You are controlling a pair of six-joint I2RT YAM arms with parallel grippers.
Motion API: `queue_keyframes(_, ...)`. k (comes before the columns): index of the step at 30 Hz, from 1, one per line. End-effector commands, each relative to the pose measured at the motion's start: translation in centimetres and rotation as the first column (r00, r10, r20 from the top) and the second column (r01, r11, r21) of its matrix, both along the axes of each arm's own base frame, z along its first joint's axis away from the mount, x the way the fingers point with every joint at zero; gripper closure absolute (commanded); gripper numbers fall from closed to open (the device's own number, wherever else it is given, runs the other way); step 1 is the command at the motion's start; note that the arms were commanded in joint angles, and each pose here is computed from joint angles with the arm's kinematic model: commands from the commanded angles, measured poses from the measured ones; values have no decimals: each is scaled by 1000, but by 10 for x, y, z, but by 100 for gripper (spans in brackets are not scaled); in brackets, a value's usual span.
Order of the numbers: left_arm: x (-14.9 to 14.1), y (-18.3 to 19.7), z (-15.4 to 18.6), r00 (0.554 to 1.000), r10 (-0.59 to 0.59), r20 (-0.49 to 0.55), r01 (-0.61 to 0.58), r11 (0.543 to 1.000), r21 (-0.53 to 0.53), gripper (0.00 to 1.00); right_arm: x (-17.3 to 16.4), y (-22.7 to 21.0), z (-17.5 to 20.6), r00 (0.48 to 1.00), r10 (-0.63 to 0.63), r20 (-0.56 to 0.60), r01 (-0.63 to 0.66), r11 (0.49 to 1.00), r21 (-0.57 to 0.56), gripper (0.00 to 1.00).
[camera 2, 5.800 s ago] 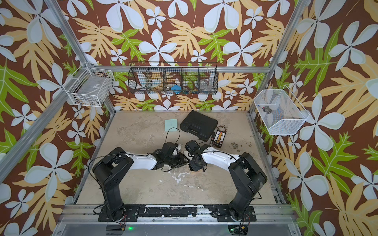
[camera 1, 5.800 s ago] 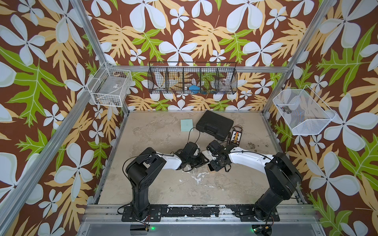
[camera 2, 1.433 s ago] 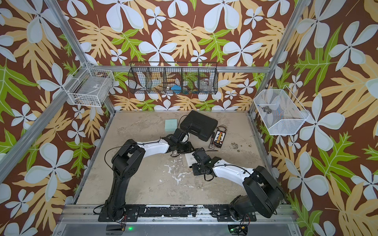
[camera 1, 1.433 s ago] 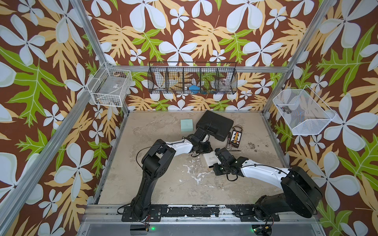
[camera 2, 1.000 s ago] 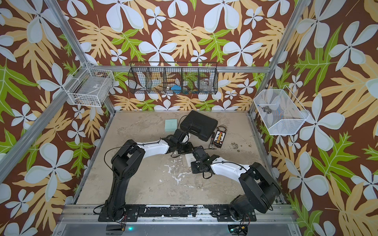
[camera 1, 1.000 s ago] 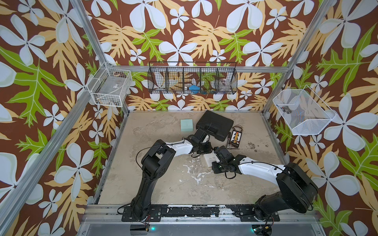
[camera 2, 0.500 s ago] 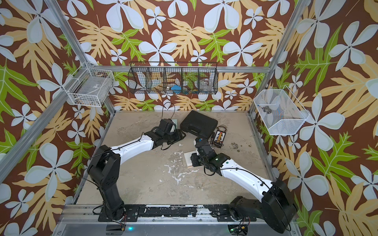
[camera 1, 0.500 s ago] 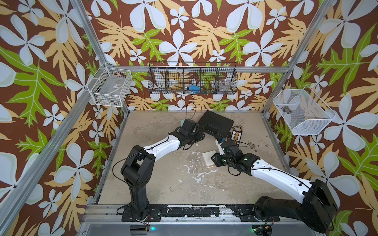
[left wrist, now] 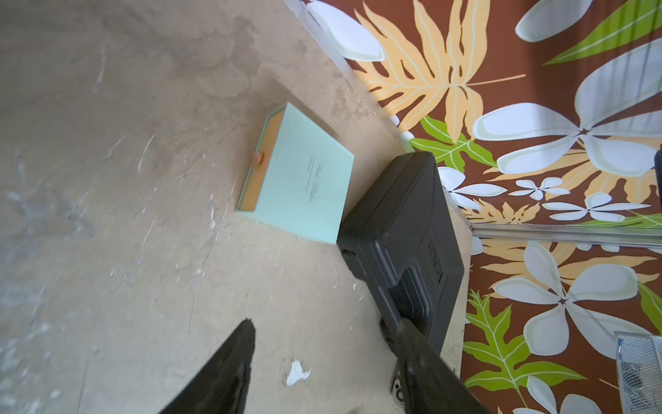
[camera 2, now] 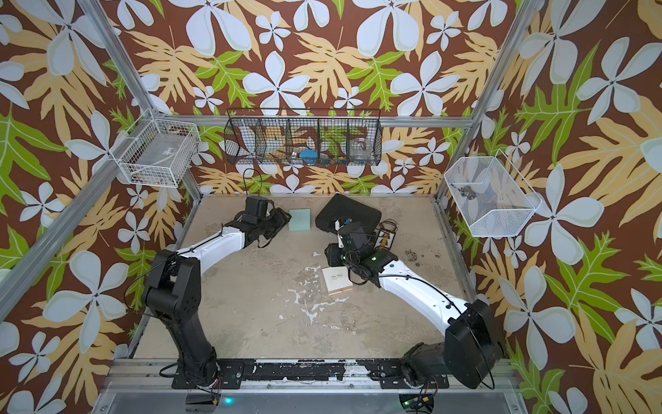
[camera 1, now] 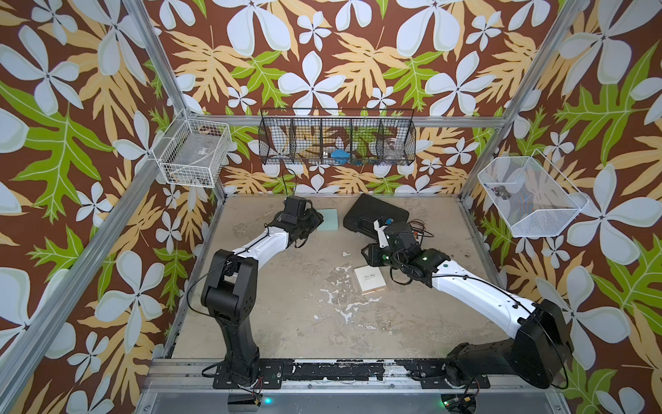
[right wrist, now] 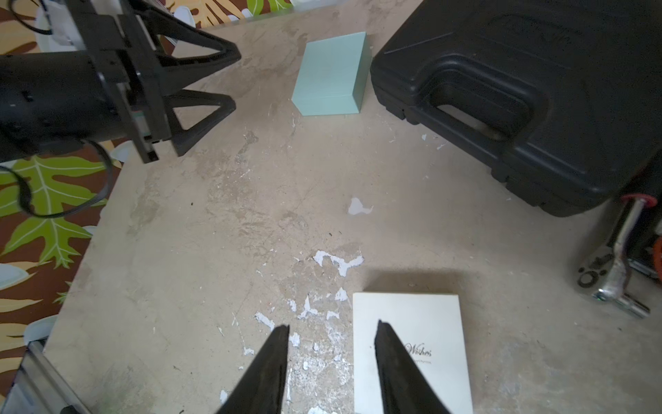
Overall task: Take out the earrings from the drawer-style jewelry box
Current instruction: Move the jewelry box to the center of the board.
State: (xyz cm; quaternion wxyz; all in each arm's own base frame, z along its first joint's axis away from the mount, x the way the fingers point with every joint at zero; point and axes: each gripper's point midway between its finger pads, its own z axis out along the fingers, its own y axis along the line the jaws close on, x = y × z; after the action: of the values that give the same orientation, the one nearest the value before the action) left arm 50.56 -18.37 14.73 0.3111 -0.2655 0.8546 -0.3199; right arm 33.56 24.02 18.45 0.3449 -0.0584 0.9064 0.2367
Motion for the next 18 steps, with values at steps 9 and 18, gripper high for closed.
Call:
queue_keyframes(9,78,12,-14,994,109,24,-109,994,-9,33,6,-4,6,1000,5,-16,-4,999,45,55)
queue_keyframes(18,125,20,-30,983,170,76,-170,985,-8,37,11,-14,1,999,-13,-31,14,999,39,55)
